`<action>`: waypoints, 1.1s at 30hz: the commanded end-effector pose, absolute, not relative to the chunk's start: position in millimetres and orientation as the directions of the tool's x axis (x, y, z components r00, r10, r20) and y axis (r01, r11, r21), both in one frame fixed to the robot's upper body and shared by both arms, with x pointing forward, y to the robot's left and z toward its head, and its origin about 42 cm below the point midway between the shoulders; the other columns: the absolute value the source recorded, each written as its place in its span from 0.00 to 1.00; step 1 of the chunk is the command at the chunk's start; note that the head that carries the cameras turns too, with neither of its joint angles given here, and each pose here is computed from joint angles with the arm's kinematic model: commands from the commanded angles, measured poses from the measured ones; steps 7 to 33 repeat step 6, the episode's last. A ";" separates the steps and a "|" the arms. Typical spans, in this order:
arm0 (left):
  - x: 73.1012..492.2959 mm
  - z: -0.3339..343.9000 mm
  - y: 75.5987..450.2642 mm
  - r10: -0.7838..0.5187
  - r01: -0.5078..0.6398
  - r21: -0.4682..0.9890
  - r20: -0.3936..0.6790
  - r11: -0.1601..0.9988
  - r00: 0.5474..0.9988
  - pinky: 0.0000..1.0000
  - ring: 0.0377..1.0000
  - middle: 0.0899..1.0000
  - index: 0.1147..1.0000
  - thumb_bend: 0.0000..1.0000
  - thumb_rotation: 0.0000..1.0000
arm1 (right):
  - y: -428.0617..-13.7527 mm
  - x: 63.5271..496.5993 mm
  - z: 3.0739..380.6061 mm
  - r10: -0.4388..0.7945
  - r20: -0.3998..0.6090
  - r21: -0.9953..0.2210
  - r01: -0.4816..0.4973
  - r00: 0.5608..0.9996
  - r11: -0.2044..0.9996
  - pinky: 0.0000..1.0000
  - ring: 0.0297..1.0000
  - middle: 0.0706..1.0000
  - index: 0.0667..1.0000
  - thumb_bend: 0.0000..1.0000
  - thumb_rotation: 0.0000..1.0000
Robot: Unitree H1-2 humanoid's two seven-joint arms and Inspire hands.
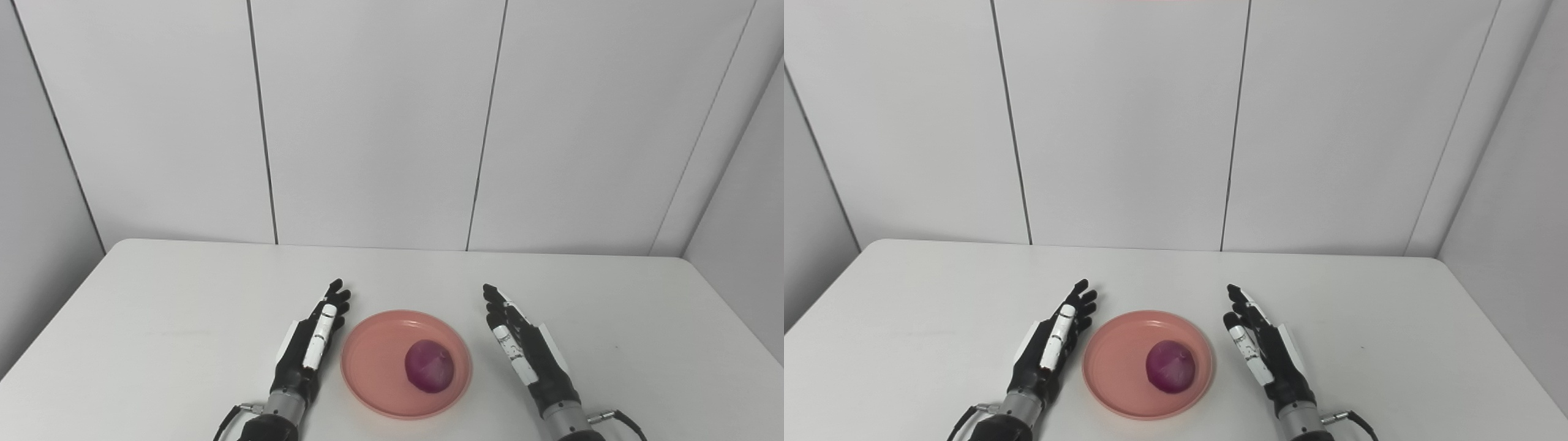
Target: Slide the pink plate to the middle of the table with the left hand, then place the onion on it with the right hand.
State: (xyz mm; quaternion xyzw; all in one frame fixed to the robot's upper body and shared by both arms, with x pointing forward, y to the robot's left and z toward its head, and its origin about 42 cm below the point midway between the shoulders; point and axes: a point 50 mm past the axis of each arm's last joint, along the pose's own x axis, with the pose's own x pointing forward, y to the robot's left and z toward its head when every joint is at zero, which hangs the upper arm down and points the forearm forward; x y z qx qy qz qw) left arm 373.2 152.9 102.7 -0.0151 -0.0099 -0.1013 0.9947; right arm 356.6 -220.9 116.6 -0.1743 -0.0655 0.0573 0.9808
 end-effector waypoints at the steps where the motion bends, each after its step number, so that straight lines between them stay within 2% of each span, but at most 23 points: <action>1: 373.7 103.0 160.3 -0.198 0.200 -0.029 0.050 0.979 0.979 0.96 0.94 0.94 0.93 0.53 1.00 | -216.5 367.5 136.2 0.139 0.166 -0.325 -0.079 0.976 0.942 0.91 0.89 0.90 0.91 0.73 1.00; 6: 370.8 107.0 165.2 -0.198 0.200 -0.048 0.049 0.978 0.979 0.95 0.96 0.95 0.94 0.53 1.00 | -215.2 367.4 139.6 0.134 0.175 -0.284 -0.081 0.975 0.955 0.91 0.90 0.91 0.92 0.72 1.00; 33: 370.8 107.0 165.2 -0.198 0.200 -0.048 0.049 0.978 0.979 0.95 0.96 0.95 0.94 0.53 1.00 | -215.2 367.4 139.6 0.134 0.175 -0.284 -0.081 0.975 0.955 0.91 0.90 0.91 0.92 0.72 1.00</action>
